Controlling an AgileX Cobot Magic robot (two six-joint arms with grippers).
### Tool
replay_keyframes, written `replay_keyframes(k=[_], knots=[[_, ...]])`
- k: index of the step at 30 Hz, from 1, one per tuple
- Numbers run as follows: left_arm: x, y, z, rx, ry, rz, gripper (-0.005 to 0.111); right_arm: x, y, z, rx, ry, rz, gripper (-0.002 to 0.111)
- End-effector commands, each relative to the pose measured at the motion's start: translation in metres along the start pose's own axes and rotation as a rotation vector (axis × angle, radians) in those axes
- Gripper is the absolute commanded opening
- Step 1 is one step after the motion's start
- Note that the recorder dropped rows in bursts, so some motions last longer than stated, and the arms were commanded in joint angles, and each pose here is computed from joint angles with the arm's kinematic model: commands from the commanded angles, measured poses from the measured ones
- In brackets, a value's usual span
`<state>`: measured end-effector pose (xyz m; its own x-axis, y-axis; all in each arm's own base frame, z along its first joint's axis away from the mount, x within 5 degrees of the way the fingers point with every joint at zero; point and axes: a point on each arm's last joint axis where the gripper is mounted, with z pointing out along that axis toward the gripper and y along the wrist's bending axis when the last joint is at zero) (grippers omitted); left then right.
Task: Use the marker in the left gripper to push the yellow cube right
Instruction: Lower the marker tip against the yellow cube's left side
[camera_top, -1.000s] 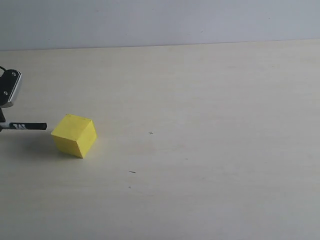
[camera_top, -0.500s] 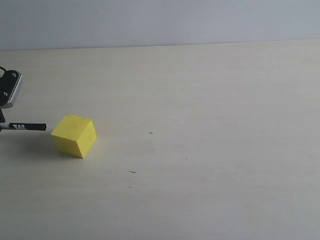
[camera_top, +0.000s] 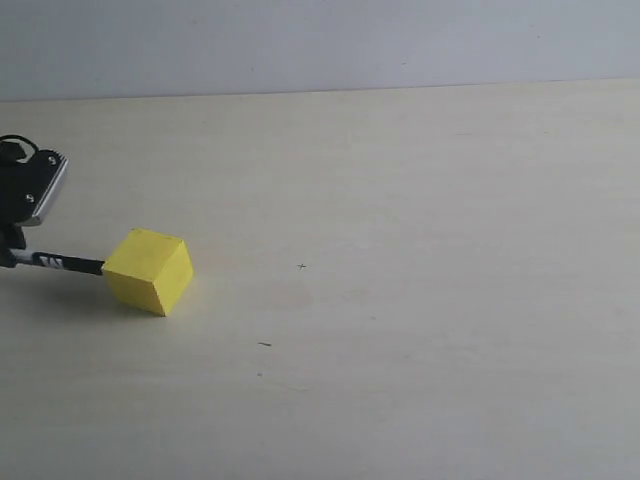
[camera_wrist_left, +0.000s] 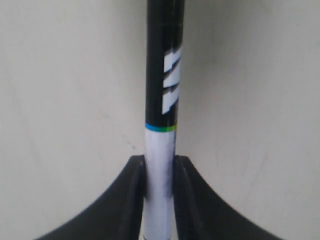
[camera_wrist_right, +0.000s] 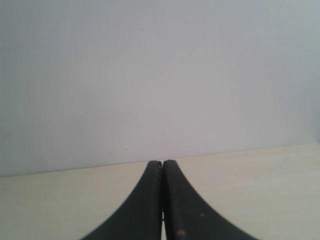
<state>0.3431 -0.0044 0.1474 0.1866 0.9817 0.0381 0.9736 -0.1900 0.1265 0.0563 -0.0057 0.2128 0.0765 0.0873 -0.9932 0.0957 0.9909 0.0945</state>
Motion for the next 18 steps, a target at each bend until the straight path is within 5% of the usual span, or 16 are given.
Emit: replay_keyframes(k=[1, 8, 15, 18], knots=[[-0.036, 0.001, -0.001, 0.028, -0.044, 0.058, 0.000, 0.001, 0.000, 0.000, -0.002, -0.001, -0.010, 0.000], [-0.011, -0.013, -0.001, 0.145, -0.045, -0.113, 0.000, 0.001, 0.000, 0.000, -0.002, -0.001, -0.010, 0.000], [-0.025, -0.019, 0.007, 0.147, -0.175, -0.327, 0.000, 0.001, 0.000, 0.000, -0.002, -0.001, -0.010, 0.000], [-0.024, -0.027, 0.013, 0.154, -0.188, -0.311, 0.000, 0.001, 0.000, 0.000, -0.002, -0.001, -0.010, 0.000]])
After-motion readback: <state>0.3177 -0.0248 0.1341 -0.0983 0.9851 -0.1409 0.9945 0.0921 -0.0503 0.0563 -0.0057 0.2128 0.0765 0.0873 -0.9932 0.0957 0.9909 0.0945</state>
